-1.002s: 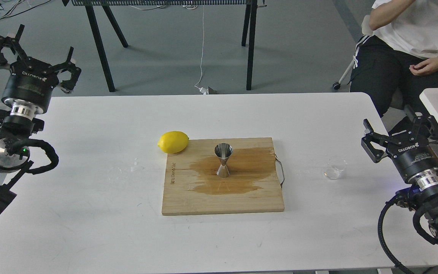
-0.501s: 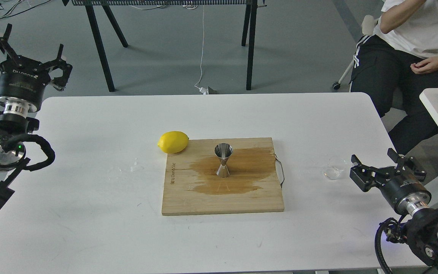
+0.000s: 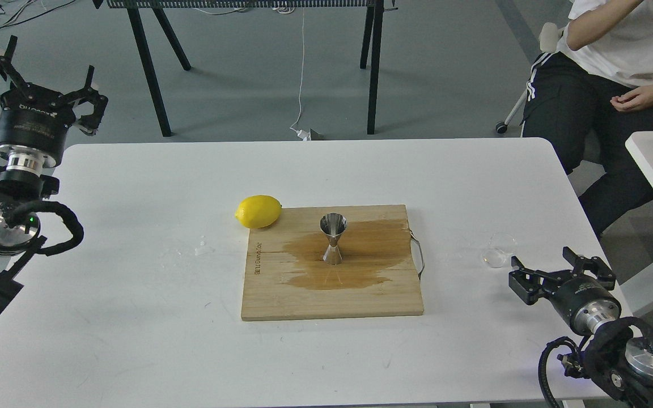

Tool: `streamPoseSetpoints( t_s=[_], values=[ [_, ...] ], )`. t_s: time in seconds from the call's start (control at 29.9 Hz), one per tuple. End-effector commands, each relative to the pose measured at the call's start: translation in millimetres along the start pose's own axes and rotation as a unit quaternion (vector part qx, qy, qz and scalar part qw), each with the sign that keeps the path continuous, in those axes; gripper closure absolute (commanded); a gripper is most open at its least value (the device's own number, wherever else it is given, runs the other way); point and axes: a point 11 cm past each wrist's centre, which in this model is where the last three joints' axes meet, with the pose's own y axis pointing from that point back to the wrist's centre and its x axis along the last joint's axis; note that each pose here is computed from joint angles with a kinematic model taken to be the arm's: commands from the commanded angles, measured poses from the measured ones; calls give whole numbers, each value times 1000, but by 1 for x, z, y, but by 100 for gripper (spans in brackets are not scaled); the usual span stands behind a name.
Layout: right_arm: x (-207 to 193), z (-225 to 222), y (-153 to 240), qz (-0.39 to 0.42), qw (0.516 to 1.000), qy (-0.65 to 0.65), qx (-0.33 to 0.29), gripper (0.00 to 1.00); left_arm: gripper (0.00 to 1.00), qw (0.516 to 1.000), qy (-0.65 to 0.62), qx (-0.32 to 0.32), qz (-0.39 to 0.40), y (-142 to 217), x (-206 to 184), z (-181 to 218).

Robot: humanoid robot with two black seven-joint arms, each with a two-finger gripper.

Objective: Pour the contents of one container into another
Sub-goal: 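Move the right gripper to the clear glass cup and grasp it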

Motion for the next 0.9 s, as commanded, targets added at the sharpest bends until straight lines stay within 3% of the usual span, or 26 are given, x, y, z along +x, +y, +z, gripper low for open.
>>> streamPoseSetpoints(
  t_s=[0.0,0.77,0.87],
  values=[
    [-2,12,-4,-2,1000,7,-25,0,0,1000,1,-1,1,0,0,0],
    [8,26,-44,32,999,-19,-17,3,0,1000,-6,-4,-1,0,1,5],
    [7,28,-47,30,999,-22,-18,7,0,1000,-6,-3,-1,0,1,5]
  ],
)
